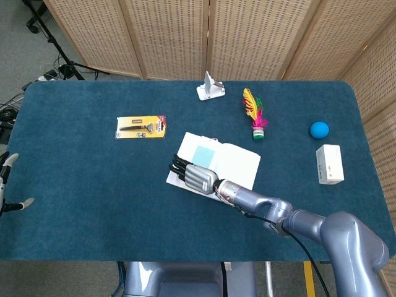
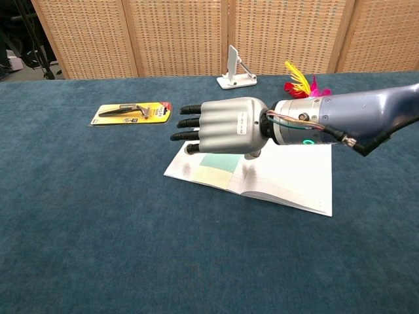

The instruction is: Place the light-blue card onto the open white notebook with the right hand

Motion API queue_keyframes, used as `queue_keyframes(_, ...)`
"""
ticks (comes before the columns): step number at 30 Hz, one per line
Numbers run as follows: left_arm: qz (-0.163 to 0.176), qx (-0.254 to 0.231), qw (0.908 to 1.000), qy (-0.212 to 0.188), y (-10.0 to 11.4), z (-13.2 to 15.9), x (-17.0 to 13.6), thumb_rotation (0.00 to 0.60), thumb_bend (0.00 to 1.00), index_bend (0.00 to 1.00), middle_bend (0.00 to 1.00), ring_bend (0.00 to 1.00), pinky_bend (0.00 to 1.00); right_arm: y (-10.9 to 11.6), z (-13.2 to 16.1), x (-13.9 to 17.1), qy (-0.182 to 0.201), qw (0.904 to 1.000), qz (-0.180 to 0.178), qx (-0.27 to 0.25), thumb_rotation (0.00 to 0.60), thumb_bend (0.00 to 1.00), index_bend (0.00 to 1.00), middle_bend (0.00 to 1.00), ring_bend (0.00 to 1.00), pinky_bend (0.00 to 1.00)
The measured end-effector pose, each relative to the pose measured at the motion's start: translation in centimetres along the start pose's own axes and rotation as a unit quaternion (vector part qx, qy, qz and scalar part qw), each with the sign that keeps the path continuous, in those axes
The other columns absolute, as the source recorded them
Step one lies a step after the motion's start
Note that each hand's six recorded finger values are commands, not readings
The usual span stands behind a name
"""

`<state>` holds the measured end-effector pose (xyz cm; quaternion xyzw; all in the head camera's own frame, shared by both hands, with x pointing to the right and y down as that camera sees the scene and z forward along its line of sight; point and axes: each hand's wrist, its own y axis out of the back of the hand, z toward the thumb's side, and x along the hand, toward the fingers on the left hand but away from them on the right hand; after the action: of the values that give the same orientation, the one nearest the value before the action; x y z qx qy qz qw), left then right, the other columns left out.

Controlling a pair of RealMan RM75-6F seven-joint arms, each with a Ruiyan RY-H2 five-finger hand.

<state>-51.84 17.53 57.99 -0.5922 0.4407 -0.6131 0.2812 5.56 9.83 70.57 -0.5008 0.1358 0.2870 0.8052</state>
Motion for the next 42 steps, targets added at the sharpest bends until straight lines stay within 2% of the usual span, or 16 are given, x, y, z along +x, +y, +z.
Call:
queue_keyframes(2, 0.000, -0.001, 1.0000, 0.000, 0.0, 0.0, -0.1, 0.600, 0.00, 0.00, 0.00, 0.00, 0.00, 0.2, -0.2, 0.2, -0.004, 1.0000, -0.002, -0.003, 0.600, 0.29, 0.14, 0.00, 0.00, 0.04)
queue_keyframes(4, 0.001, -0.002, 1.0000, 0.000, 0.1, 0.0, -0.1, 0.600, 0.00, 0.00, 0.00, 0.00, 0.00, 0.6, -0.6, 0.5, -0.013, 0.9997, -0.008, -0.020, 0.600, 0.39, 0.14, 0.00, 0.00, 0.04)
queue_keyframes(5, 0.001, -0.003, 1.0000, 0.000, 0.1, 0.0, -0.1, 0.600, 0.00, 0.00, 0.00, 0.00, 0.00, 0.8, -0.8, 0.7, -0.016, 0.9993, -0.011, -0.032, 0.600, 0.52, 0.14, 0.00, 0.00, 0.04)
queue_keyframes(7, 0.000, -0.003, 1.0000, -0.001, 0.0, -0.1, -0.1, 0.600, 0.00, 0.00, 0.00, 0.00, 0.00, 1.2, -1.3, 1.1, -0.026, 0.9968, -0.014, -0.074, 0.600, 0.87, 0.15, 0.00, 0.00, 0.04)
queue_keyframes(9, -0.001, -0.004, 1.0000, -0.001, 0.0, 0.0, -0.1, 0.600, 0.00, 0.00, 0.00, 0.00, 0.00, 1.4, -1.7, 1.5, -0.037, 0.9907, -0.015, -0.130, 0.600, 1.00, 0.17, 0.00, 0.00, 0.04)
queue_keyframes(11, -0.001, -0.003, 1.0000, -0.003, 0.0, 0.0, -0.1, 0.600, 0.00, 0.00, 0.00, 0.00, 0.00, 1.4, -2.1, 1.8, -0.049, 0.9804, -0.012, -0.190, 0.600, 1.00, 0.18, 0.00, 0.00, 0.04)
queue_keyframes(15, -0.001, -0.003, 1.0000, -0.004, 0.0, 0.1, -0.1, 0.600, 0.00, 0.00, 0.00, 0.00, 0.00, 0.3, -3.1, 2.5, -0.085, 0.9404, 0.014, -0.329, 0.600, 1.00, 0.19, 0.04, 0.00, 0.04)
queue_keyframes(18, -0.002, -0.003, 1.0000, -0.003, -0.1, 0.1, -0.1, 0.600, 0.00, 0.00, 0.00, 0.00, 0.00, -0.8, -3.1, 2.9, -0.101, 0.9185, 0.037, -0.381, 0.600, 1.00, 0.19, 0.06, 0.00, 0.04)
queue_keyframes(21, -0.003, -0.003, 1.0000, -0.003, -0.1, 0.0, -0.1, 0.600, 0.00, 0.00, 0.00, 0.00, 0.00, -1.8, -2.6, 3.0, -0.106, 0.9057, 0.057, -0.407, 0.600, 1.00, 0.19, 0.07, 0.00, 0.04)
queue_keyframes(24, -0.003, -0.003, 1.0000, -0.002, -0.1, 0.0, -0.1, 0.600, 0.00, 0.00, 0.00, 0.00, 0.00, -2.5, -1.8, 3.0, -0.103, 0.8995, 0.073, -0.418, 0.600, 1.00, 0.19, 0.08, 0.00, 0.04)
queue_keyframes(29, -0.005, -0.001, 1.0000, -0.002, -0.3, 0.1, 0.0, 0.600, 0.00, 0.00, 0.00, 0.00, 0.00, -3.1, -1.2, 2.8, -0.104, 0.8960, 0.079, -0.424, 0.600, 1.00, 0.19, 0.07, 0.00, 0.04)
queue_keyframes(32, -0.005, -0.001, 1.0000, -0.001, -0.3, 0.1, 0.0, 0.600, 0.00, 0.00, 0.00, 0.00, 0.00, -3.1, -1.2, 2.6, -0.106, 0.8940, 0.077, -0.428, 0.600, 1.00, 0.10, 0.06, 0.00, 0.04)
queue_keyframes(34, -0.004, -0.002, 1.0000, -0.001, -0.2, 0.1, 0.1, 0.600, 0.00, 0.00, 0.00, 0.00, 0.00, -3.0, -1.2, 2.6, -0.105, 0.8936, 0.075, -0.430, 0.600, 1.00, 0.02, 0.05, 0.00, 0.04)
queue_keyframes(42, -0.007, -0.003, 1.0000, -0.003, -0.3, 0.1, 0.0, 0.600, 0.00, 0.00, 0.00, 0.00, 0.00, -3.1, -0.9, 2.5, -0.098, 0.8985, 0.081, -0.420, 0.600, 1.00, 0.02, 0.03, 0.00, 0.04)
